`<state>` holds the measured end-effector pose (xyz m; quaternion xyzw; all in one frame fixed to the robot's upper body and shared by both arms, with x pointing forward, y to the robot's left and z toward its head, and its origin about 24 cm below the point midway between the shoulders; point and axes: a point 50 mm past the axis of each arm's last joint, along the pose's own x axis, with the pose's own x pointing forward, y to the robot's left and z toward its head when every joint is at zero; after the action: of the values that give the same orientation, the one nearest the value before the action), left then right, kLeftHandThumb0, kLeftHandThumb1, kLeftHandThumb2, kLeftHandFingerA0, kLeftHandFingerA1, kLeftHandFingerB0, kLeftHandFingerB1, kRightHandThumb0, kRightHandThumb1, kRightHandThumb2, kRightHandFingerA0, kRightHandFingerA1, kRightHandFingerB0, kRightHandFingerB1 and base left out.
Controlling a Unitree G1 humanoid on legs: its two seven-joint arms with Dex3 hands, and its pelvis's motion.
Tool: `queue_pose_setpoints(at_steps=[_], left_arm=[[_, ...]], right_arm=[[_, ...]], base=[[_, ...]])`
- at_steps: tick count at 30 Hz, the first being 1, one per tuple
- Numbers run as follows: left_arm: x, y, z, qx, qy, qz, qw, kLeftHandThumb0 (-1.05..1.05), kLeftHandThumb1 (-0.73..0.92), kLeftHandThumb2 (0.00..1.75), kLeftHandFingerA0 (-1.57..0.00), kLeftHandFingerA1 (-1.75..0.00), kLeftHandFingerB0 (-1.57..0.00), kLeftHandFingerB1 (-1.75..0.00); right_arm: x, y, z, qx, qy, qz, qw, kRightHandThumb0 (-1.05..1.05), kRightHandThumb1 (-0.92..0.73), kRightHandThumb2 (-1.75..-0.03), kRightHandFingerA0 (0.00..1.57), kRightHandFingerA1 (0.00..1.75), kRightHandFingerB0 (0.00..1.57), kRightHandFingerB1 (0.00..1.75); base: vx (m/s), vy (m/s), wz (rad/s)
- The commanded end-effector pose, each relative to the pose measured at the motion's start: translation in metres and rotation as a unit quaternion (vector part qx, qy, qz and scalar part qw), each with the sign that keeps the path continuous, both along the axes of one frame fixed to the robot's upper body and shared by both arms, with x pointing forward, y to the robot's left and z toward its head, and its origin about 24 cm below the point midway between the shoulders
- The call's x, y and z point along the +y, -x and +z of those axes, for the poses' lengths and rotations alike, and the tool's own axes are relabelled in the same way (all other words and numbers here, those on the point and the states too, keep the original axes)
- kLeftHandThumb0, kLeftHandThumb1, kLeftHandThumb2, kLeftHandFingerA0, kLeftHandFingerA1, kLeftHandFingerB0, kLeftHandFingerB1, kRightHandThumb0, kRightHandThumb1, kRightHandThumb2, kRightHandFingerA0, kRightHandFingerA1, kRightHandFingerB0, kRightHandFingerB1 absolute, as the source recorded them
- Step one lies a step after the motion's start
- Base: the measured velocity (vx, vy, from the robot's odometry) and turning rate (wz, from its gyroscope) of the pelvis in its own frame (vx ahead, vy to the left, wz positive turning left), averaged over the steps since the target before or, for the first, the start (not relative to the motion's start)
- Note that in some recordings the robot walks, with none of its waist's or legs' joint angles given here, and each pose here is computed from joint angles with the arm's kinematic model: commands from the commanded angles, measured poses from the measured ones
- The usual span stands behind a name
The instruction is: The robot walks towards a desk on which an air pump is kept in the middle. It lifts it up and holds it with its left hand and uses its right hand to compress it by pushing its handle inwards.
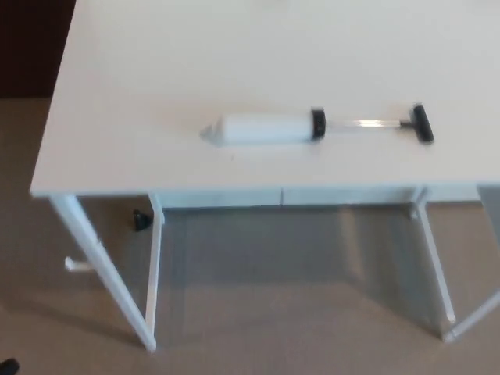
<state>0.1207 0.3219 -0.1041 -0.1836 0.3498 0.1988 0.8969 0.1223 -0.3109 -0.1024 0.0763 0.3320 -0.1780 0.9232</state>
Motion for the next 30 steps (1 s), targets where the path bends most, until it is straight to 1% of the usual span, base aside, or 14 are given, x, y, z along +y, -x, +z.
queue_pose_setpoints(at_steps=[1,2,5,6,10,12,17,18,21,22,24,28,29,30], left_arm=[[0.003,0.001,0.001,-0.001,0.000,0.006,1.000,-0.11,0.72,0.62,-0.43,-0.47,-0.42,-0.43],[0.003,0.001,0.001,-0.001,0.000,0.005,1.000,-0.12,0.72,0.63,-0.43,-0.47,-0.42,-0.43],[0.002,0.000,0.001,-0.001,-0.002,0.001,1.000,-0.12,0.71,0.63,-0.43,-0.47,-0.42,-0.43],[0.002,-0.001,0.001,-0.001,-0.004,0.000,1.000,-0.12,0.72,0.63,-0.45,-0.47,-0.43,-0.44],[0.001,-0.001,0.001,0.000,-0.005,0.000,1.000,-0.13,0.72,0.63,-0.45,-0.48,-0.44,-0.44],[0.002,0.000,0.000,0.002,-0.003,0.000,1.000,-0.14,0.69,0.63,-0.46,-0.48,-0.42,-0.44],[0.000,0.000,0.000,0.003,-0.004,-0.002,1.000,-0.14,0.68,0.63,-0.45,-0.48,-0.43,-0.44],[0.000,0.000,0.000,0.005,-0.006,-0.003,1.000,-0.15,0.68,0.63,-0.47,-0.48,-0.44,-0.44],[0.000,-0.002,0.000,0.009,-0.008,-0.001,1.000,-0.16,0.66,0.63,-0.47,-0.48,-0.45,-0.44],[0.000,-0.002,0.000,0.009,-0.007,-0.005,1.000,-0.14,0.70,0.63,-0.44,-0.48,-0.41,-0.44],[0.001,-0.003,0.001,0.007,-0.006,-0.010,1.000,-0.14,0.70,0.63,-0.44,-0.48,-0.41,-0.44],[0.001,-0.002,0.001,0.010,-0.008,-0.010,1.000,-0.16,0.70,0.64,-0.47,-0.49,-0.43,-0.45],[0.001,-0.001,0.001,0.009,-0.006,-0.010,1.000,-0.15,0.66,0.63,-0.48,-0.50,-0.42,-0.46],[0.001,-0.001,0.001,0.007,-0.004,-0.010,1.000,-0.15,0.66,0.63,-0.48,-0.50,-0.42,-0.46]], right_arm=[[-0.005,0.001,0.003,-0.006,0.007,-0.001,1.000,-0.24,-0.63,-0.58,0.71,0.55,0.54,0.44],[-0.005,0.001,0.003,-0.005,0.007,0.000,1.000,-0.24,-0.63,-0.58,0.67,0.53,0.54,0.44],[-0.005,0.000,0.003,-0.006,0.008,0.001,1.000,-0.24,-0.62,-0.58,0.66,0.53,0.55,0.44],[-0.005,-0.001,0.003,-0.006,0.008,0.001,1.000,-0.25,-0.63,-0.58,0.70,0.54,0.54,0.44],[-0.005,-0.001,0.004,-0.006,0.011,0.006,1.000,-0.25,-0.63,-0.58,0.70,0.54,0.54,0.44],[-0.005,0.001,0.002,-0.004,0.010,0.003,1.000,-0.26,-0.59,-0.57,0.69,0.54,0.53,0.44],[-0.006,0.004,0.002,0.000,0.009,0.005,1.000,-0.26,-0.61,-0.58,0.67,0.52,0.53,0.43],[-0.006,0.005,0.002,0.000,0.009,0.005,1.000,-0.34,-0.50,-0.74,0.67,0.62,0.49,0.52],[-0.007,0.005,0.001,0.001,0.010,0.003,1.000,-0.34,-0.52,-0.74,0.68,0.61,0.49,0.52],[-0.007,0.006,0.001,0.002,0.010,0.000,1.000,-0.34,-0.51,-0.74,0.67,0.61,0.49,0.53],[-0.006,0.006,0.001,0.003,0.009,-0.002,1.000,-0.34,-0.51,-0.74,0.67,0.61,0.49,0.53],[-0.006,0.008,0.000,0.004,0.008,0.000,1.000,-0.35,-0.51,-0.74,0.68,0.62,0.49,0.52],[-0.006,0.009,0.001,0.003,0.009,0.002,1.000,-0.35,-0.52,-0.75,0.68,0.62,0.49,0.53],[-0.006,0.009,0.001,0.003,0.010,0.004,1.000,-0.35,-0.52,-0.75,0.68,0.62,0.49,0.53]], base=[[0.47,-0.043,0.45],[0.47,-0.043,0.35],[0.35,-0.079,-0.02],[0.32,-0.054,-0.05],[0.19,-0.030,-0.09],[0.16,0.006,-0.07],[0.09,0.197,-0.08],[0.11,0.311,0.05],[0.11,0.125,0.02],[0.09,0.079,0.05],[0.04,0.040,0.03],[0.07,0.013,0.04],[0.05,-0.086,0.13],[0.03,-0.123,-0.35]])
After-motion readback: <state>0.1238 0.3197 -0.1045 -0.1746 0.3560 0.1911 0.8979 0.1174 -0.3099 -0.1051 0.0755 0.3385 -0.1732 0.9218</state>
